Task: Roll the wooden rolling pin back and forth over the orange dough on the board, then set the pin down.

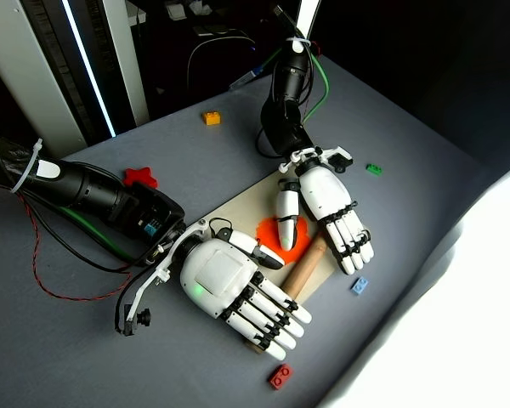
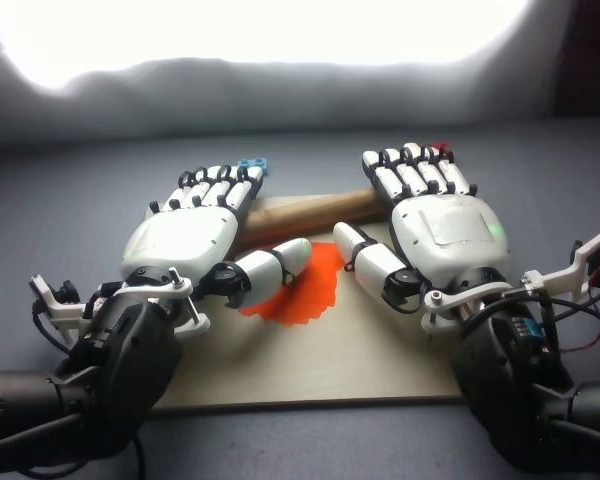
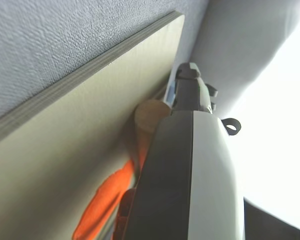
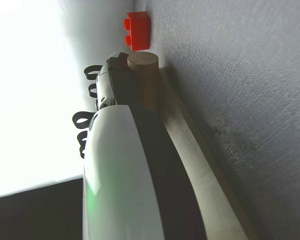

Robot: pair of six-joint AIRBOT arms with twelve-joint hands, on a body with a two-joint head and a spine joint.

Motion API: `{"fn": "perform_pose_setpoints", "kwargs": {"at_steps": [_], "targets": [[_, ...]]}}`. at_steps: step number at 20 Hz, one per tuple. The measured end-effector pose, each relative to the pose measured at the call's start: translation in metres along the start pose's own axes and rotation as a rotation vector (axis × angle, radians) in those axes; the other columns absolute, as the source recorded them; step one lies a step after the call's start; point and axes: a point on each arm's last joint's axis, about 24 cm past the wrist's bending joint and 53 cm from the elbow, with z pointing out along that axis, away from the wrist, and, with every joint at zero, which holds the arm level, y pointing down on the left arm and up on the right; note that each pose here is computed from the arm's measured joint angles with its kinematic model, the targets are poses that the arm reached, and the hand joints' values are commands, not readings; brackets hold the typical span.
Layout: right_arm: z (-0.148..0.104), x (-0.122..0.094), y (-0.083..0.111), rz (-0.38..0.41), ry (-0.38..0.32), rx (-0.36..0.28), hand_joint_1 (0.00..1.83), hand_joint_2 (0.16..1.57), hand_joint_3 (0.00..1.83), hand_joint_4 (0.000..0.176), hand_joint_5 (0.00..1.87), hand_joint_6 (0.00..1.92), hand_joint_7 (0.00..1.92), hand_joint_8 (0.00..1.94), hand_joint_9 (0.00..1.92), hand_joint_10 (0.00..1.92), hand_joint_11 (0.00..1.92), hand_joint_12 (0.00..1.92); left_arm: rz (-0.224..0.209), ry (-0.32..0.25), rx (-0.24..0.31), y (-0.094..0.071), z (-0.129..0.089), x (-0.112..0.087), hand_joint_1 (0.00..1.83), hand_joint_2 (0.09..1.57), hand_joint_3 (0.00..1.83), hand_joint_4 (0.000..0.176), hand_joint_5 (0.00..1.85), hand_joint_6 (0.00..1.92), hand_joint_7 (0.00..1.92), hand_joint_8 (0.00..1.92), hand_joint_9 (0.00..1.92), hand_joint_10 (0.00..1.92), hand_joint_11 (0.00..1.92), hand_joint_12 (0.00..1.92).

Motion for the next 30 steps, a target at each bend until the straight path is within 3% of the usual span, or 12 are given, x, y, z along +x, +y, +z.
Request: {"fn": "perform_pose_setpoints", "kwargs": {"at_steps": [13,15,20,30], "targets": [[-0.008,0.002,-0.001,-0.044,0.006,-0.003,0.0,1.34,0.0,0.0,0.12,0.0,0.1,0.0,0.07,0.0,0.0,0.31,0.008,0.02,-0.001,-0.001,-0.003,0.001,0.0,1.25,0.0,0.0,0.0,0.0,0.0,0.0,0.0,0.0,0.0,0.0],[-0.01,0.002,-0.001,-0.043,0.002,-0.001,0.0,1.34,0.0,0.0,0.13,0.0,0.1,0.0,0.07,0.0,0.0,0.17,0.009,0.022,0.0,-0.002,-0.004,0.0,0.0,1.25,0.0,0.0,0.0,0.0,0.0,0.0,0.0,0.0,0.0,0.0],[-0.014,0.003,-0.002,-0.043,-0.002,0.015,0.0,1.34,0.0,0.0,0.13,0.0,0.11,0.0,0.07,0.0,0.0,0.15,0.011,0.034,0.0,-0.004,-0.009,0.002,0.0,1.25,0.0,0.0,0.0,0.0,0.0,0.0,0.0,0.0,0.0,0.0],[-0.014,0.003,-0.002,-0.045,-0.002,0.018,0.0,1.34,0.0,0.0,0.13,0.0,0.11,0.0,0.07,0.0,0.0,0.15,0.007,0.02,0.002,-0.004,-0.023,0.003,0.0,1.25,0.0,0.0,0.0,0.0,0.0,0.0,0.0,0.0,0.0,0.0]]}}
